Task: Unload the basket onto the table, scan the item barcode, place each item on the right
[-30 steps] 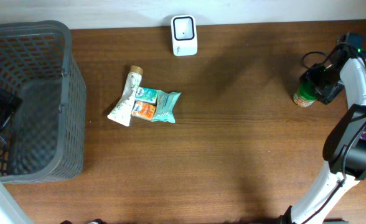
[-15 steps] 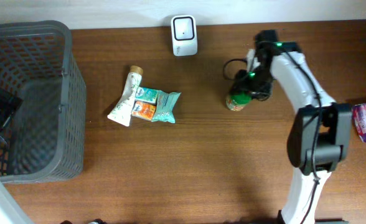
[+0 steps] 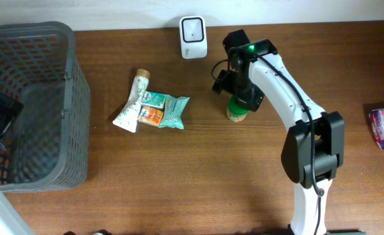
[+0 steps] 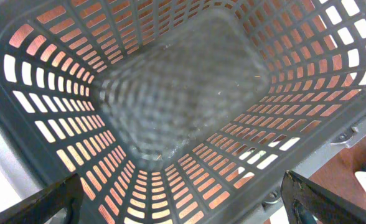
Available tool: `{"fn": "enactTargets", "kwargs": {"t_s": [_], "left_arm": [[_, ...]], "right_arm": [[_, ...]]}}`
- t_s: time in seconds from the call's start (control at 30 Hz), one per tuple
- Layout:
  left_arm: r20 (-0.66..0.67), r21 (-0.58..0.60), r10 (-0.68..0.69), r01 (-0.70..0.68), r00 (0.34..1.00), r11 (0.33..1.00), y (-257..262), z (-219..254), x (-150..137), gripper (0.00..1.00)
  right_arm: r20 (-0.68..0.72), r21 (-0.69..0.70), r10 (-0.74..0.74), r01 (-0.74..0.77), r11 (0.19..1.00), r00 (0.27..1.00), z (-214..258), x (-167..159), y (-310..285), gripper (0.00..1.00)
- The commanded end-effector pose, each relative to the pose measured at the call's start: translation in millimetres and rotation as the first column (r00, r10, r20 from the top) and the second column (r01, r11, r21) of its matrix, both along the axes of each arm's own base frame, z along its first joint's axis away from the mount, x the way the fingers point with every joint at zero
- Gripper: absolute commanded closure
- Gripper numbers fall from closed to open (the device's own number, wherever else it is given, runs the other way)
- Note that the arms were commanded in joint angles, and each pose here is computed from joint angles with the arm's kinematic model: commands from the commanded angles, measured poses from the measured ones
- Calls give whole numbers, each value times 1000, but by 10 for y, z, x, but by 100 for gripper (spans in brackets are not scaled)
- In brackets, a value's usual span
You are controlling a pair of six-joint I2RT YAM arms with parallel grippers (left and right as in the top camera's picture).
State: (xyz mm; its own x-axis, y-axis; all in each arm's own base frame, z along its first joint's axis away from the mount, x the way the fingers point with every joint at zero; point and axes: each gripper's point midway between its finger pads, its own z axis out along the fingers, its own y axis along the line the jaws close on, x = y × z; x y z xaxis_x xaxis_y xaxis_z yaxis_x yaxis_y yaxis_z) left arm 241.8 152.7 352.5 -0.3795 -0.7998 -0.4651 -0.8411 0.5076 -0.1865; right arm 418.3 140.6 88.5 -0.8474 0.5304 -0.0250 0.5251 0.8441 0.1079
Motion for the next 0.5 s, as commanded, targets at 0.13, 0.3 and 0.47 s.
{"fn": "enactTargets", "kwargs": {"t_s": [0.13, 0.3, 0.47], "left_arm": [[1, -1, 8, -8, 1000, 1000, 12, 3, -12, 1], [1, -1, 8, -8, 1000, 1000, 12, 3, -12, 1], [1, -1, 8, -8, 1000, 1000, 12, 3, -12, 1]], "right_arm": [[-101, -14, -184, 184, 983, 978, -573, -225, -231, 1], [-63, 8, -83, 84, 996, 995, -501, -129, -187, 1], [35, 22, 114, -115, 993, 993, -194, 105, -111, 8]]}}
